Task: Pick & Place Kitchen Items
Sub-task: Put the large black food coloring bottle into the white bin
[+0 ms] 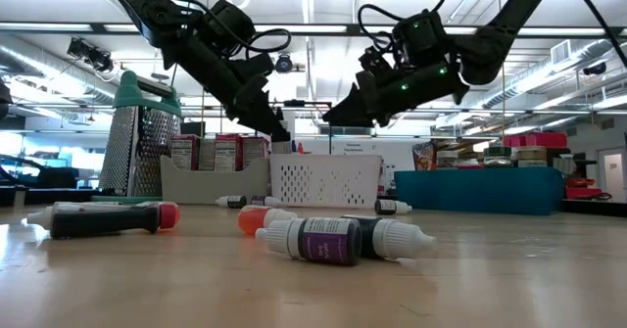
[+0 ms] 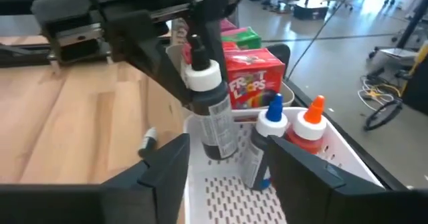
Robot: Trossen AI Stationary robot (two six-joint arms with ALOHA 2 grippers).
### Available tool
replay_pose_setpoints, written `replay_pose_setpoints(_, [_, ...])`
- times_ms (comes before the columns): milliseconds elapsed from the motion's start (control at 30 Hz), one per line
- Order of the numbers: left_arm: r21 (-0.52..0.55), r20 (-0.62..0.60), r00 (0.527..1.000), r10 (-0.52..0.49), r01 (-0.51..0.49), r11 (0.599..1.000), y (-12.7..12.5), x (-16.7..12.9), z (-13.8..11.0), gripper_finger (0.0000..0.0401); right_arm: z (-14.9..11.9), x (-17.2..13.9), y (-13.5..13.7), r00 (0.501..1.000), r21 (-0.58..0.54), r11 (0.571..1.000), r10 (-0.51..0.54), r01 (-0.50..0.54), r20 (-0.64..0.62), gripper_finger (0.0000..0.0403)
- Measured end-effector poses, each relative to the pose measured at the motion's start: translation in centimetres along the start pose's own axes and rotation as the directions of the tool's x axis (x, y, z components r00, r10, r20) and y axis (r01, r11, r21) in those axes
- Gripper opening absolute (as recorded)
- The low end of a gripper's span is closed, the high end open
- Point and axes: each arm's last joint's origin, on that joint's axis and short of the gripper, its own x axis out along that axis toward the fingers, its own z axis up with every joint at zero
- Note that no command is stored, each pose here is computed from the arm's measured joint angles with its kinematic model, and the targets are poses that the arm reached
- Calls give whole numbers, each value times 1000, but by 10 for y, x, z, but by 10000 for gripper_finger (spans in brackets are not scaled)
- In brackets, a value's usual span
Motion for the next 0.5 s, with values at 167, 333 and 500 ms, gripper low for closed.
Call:
replay_pose_setpoints(167, [0, 0, 1000, 2, -2, 1000, 0, 0, 0, 185, 3, 11, -1, 1000, 2, 1000, 7, -6, -22, 171])
replay_pose_setpoints(333, [0, -1, 1000, 2, -2, 1000, 0, 0, 0, 185, 7, 29, 2, 991, 10, 992, 123, -122, -49, 137])
replay_pose_setpoints(500, [0, -4, 1000, 1, -1, 1000, 0, 0, 0, 185, 7, 35, 2, 991, 13, 993, 120, -119, -62, 121])
